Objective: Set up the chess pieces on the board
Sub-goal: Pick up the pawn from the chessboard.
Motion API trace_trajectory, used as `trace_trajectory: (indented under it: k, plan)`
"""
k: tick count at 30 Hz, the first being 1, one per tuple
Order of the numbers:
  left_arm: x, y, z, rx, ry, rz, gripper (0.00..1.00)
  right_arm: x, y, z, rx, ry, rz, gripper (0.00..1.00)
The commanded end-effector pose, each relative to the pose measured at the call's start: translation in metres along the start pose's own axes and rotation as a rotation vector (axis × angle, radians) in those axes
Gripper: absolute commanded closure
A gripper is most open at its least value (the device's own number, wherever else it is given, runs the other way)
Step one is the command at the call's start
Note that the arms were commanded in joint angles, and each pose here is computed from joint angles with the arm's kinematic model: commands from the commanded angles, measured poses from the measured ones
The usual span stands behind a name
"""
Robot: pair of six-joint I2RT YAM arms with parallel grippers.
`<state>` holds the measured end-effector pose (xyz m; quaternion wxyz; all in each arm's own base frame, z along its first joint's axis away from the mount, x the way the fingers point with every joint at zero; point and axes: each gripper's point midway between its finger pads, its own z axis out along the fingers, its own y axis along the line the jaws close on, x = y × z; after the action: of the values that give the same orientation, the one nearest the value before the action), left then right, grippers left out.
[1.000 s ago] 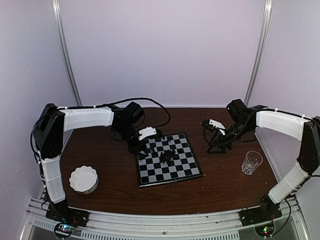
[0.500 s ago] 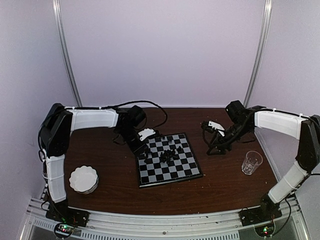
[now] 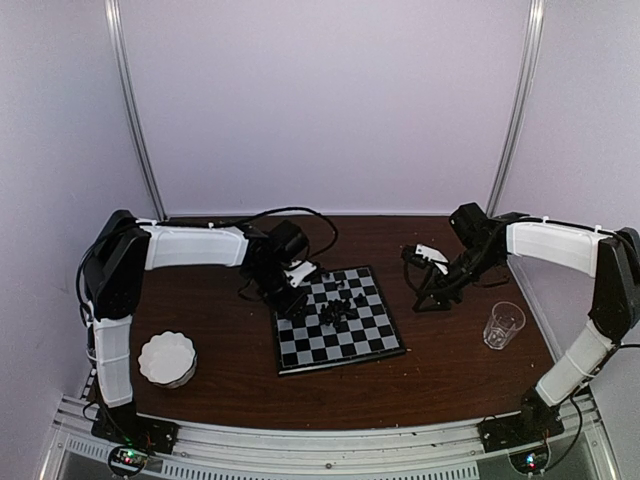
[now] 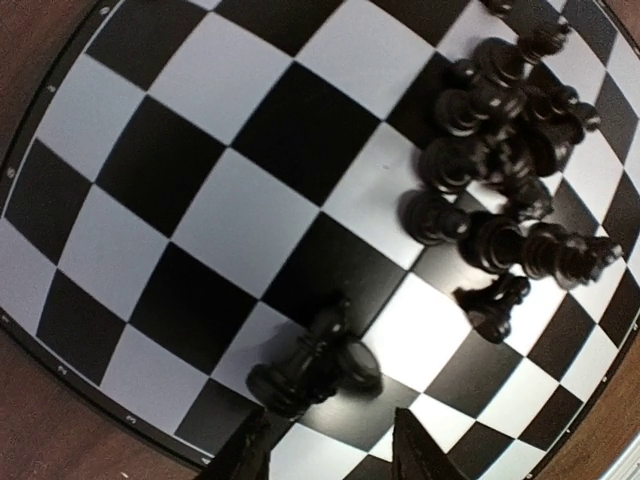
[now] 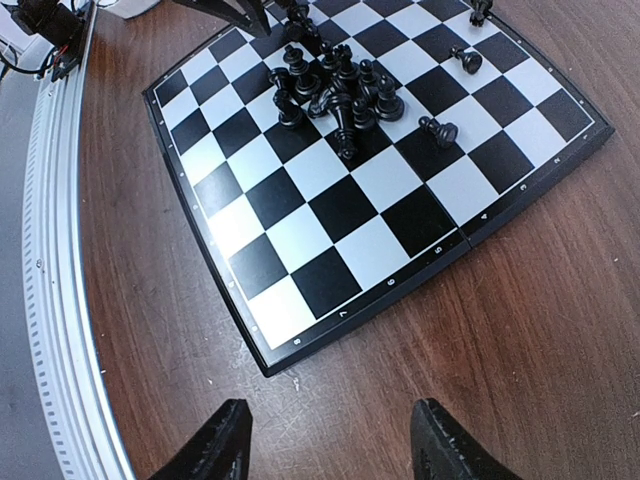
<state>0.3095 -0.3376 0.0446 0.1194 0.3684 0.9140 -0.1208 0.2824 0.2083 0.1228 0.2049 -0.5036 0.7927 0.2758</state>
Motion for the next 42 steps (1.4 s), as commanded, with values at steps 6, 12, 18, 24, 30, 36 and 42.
trace_trajectory:
  k: [6, 12, 18, 24, 30, 36, 42]
  plan:
    - [-0.019, 0.017, -0.016, -0.089, -0.060, -0.072, 0.63, 0.006, 0.001, 0.003, -0.009, 0.021, 0.004, 0.43]
    - [-0.026, 0.015, -0.018, -0.080, -0.041, 0.002, 0.64, 0.006, 0.001, 0.004, -0.007, 0.024, 0.003, 0.43]
    - [-0.024, 0.019, -0.028, -0.108, -0.032, -0.173, 0.61, 0.008, 0.000, 0.004, -0.005, 0.031, 0.005, 0.44]
    - [0.004, 0.025, -0.027, -0.215, 0.015, -0.326, 0.59, 0.008, 0.000, 0.005, -0.007, 0.032, 0.006, 0.44]
    - [0.019, 0.019, -0.014, -0.188, 0.054, -0.330, 0.62, 0.008, 0.000, 0.007, -0.018, 0.032, 0.011, 0.44]
    - [0.026, 0.018, -0.008, -0.187, 0.076, -0.318, 0.66, 0.008, 0.000, 0.006, -0.015, 0.035, 0.010, 0.44]
    - [0.033, 0.019, -0.004, -0.192, 0.098, -0.295, 0.70, 0.009, 0.000, 0.006, -0.015, 0.036, 0.012, 0.44]
